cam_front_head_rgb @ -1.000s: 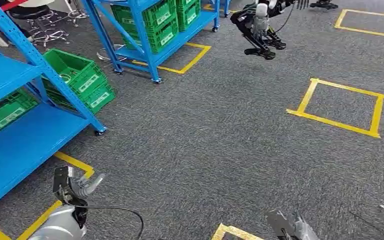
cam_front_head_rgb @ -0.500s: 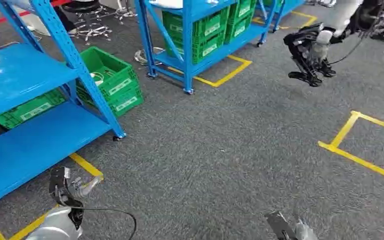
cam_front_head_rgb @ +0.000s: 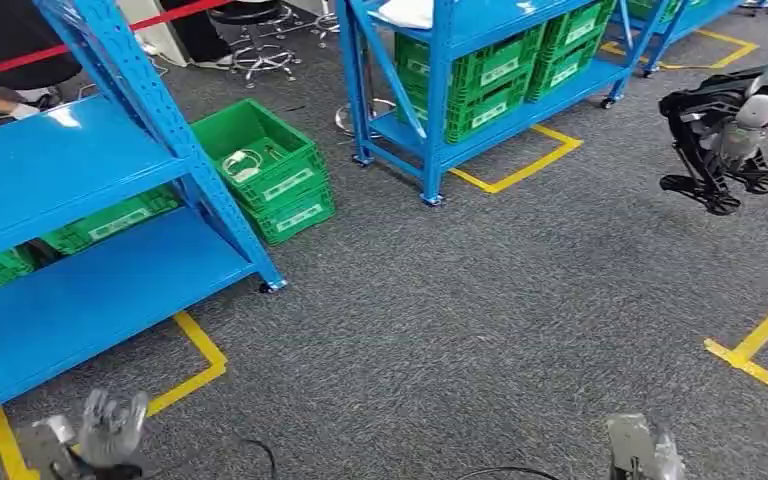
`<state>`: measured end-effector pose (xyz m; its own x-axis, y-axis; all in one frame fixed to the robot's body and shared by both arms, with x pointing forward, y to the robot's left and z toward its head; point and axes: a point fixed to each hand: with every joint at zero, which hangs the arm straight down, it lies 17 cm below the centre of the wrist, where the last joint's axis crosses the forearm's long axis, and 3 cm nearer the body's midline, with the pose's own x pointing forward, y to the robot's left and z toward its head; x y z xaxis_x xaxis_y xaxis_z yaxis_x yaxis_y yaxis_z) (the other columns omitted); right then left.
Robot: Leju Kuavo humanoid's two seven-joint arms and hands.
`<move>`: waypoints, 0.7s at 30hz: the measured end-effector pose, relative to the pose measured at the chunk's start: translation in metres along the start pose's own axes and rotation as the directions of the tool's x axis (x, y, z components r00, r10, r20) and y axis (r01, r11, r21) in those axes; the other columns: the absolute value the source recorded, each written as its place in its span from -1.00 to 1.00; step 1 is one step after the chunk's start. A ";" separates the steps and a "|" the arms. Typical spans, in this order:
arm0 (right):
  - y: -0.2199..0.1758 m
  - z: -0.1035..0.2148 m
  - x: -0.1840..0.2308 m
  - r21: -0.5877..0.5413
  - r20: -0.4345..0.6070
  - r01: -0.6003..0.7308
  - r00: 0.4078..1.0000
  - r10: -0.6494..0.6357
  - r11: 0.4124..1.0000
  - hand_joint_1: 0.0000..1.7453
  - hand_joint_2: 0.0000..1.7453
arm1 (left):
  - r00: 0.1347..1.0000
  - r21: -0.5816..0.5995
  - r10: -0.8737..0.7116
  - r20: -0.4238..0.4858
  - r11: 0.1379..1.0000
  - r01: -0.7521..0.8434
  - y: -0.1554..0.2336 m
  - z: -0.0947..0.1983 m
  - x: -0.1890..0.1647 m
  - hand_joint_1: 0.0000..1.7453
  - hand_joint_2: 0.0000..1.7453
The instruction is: Take the parts from the cabinet and place them on the table.
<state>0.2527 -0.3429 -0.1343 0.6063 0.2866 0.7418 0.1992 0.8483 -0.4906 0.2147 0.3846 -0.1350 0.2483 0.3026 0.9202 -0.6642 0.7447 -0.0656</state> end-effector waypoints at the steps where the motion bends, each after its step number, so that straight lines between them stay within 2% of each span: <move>1: -0.001 0.005 0.000 0.007 0.011 -0.012 1.000 0.012 1.000 -1.00 -1.00 | 1.000 0.016 -0.005 -0.003 1.000 0.005 0.010 0.007 0.001 -1.00 -1.00; 5: 0.001 0.011 0.024 0.023 0.089 -0.063 0.994 0.060 0.998 -1.00 -1.00 | 0.990 -0.023 -0.143 0.005 0.989 0.143 0.005 0.021 0.017 -1.00 -1.00; 9: 0.000 0.013 0.035 0.019 0.129 -0.110 0.986 0.107 0.994 -1.00 -1.00 | 0.994 -0.067 -0.101 0.040 0.992 0.103 -0.018 0.030 0.035 -1.00 -1.00; 16: -0.002 0.016 0.040 0.017 0.146 -0.124 0.982 0.120 0.992 -1.00 -1.00 | 0.988 -0.111 -0.114 0.101 0.986 0.125 -0.033 0.043 0.051 -1.00 -1.00; 21: -0.002 0.017 0.041 0.016 0.149 -0.125 0.981 0.121 0.992 -1.00 -1.00 | 0.986 -0.120 -0.124 0.112 0.983 0.137 -0.034 0.048 0.054 -1.00 -1.00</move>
<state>0.2641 -0.3258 -0.0950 0.5043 0.4507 0.7366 0.1098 0.8126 -0.5724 0.2170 0.3471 -0.0650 0.2485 0.1398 0.9585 -0.5341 0.8453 0.0151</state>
